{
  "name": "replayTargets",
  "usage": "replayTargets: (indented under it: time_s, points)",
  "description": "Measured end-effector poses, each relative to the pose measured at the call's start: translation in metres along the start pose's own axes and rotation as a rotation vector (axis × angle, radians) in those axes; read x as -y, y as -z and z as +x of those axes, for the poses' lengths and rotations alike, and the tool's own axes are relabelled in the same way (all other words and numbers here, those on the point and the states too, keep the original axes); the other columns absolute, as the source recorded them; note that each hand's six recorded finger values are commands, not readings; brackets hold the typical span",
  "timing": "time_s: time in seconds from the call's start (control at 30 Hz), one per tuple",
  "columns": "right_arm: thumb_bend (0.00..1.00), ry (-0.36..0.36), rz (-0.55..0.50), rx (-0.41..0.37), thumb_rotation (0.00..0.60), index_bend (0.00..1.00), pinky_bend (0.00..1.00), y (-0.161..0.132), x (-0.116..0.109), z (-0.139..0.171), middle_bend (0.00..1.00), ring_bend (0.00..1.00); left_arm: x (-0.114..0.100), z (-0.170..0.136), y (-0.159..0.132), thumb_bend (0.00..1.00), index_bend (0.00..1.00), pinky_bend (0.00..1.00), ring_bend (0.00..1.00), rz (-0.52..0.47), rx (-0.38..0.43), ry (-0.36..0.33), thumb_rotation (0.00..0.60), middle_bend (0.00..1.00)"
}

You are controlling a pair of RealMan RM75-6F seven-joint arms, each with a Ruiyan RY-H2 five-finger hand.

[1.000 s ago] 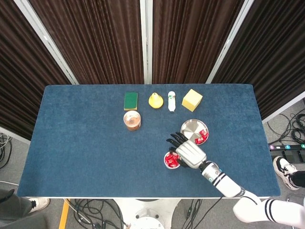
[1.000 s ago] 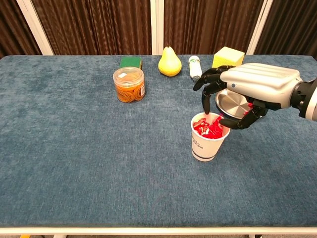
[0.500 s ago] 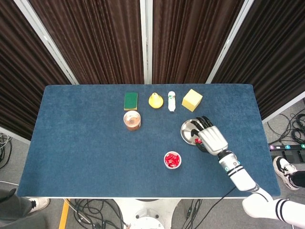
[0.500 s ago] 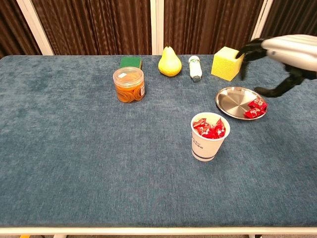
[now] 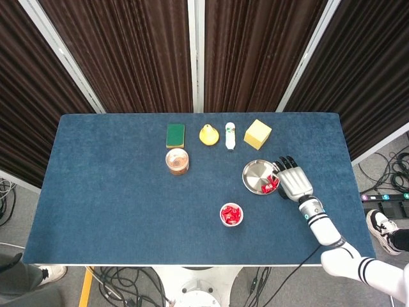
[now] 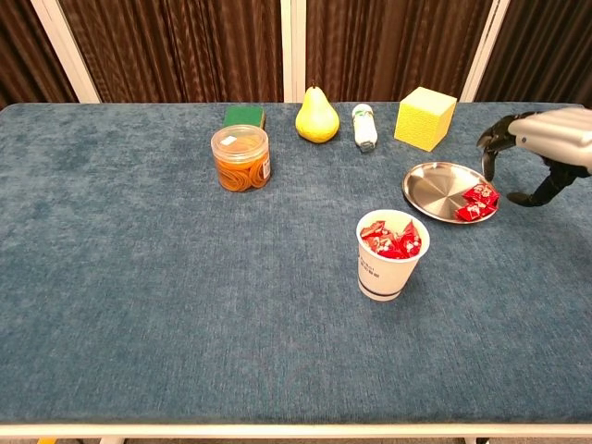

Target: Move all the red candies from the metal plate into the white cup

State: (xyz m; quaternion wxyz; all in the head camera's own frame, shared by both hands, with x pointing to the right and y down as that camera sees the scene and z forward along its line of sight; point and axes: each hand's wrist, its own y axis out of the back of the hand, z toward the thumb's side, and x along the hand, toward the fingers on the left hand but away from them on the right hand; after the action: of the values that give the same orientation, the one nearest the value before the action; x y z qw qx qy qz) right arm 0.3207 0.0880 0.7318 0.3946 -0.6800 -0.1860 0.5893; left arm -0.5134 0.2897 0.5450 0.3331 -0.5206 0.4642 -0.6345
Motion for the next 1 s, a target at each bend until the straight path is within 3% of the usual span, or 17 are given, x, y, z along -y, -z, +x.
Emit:
replayTargets:
  time_s: [0.23,0.63,0.83,1.0]
  points:
    - [0.29,-0.035,0.008,0.002,0.600,0.42,0.00,-0.007,0.015,-0.015,0.12,0.00,0.000,0.000,0.001,0.07,0.18,0.15,0.08,0.005,-0.005,0.002,0.600,0.11]
    - [0.29,-0.051,0.021,-0.011,0.600,0.43,0.00,-0.018,0.022,-0.026,0.12,0.00,-0.001,-0.002,0.004,0.07,0.18,0.15,0.08,0.005,-0.014,0.000,0.600,0.11]
    - [0.29,-0.055,0.025,-0.006,0.600,0.55,0.00,-0.019,0.023,-0.028,0.14,0.00,-0.001,-0.003,0.005,0.07,0.18,0.15,0.08,0.005,-0.018,-0.001,0.600,0.11]
    - [0.33,-0.051,0.020,-0.003,0.600,0.59,0.00,-0.019,0.020,-0.029,0.16,0.00,-0.001,-0.003,0.006,0.07,0.18,0.15,0.08,0.004,-0.020,-0.002,0.600,0.11]
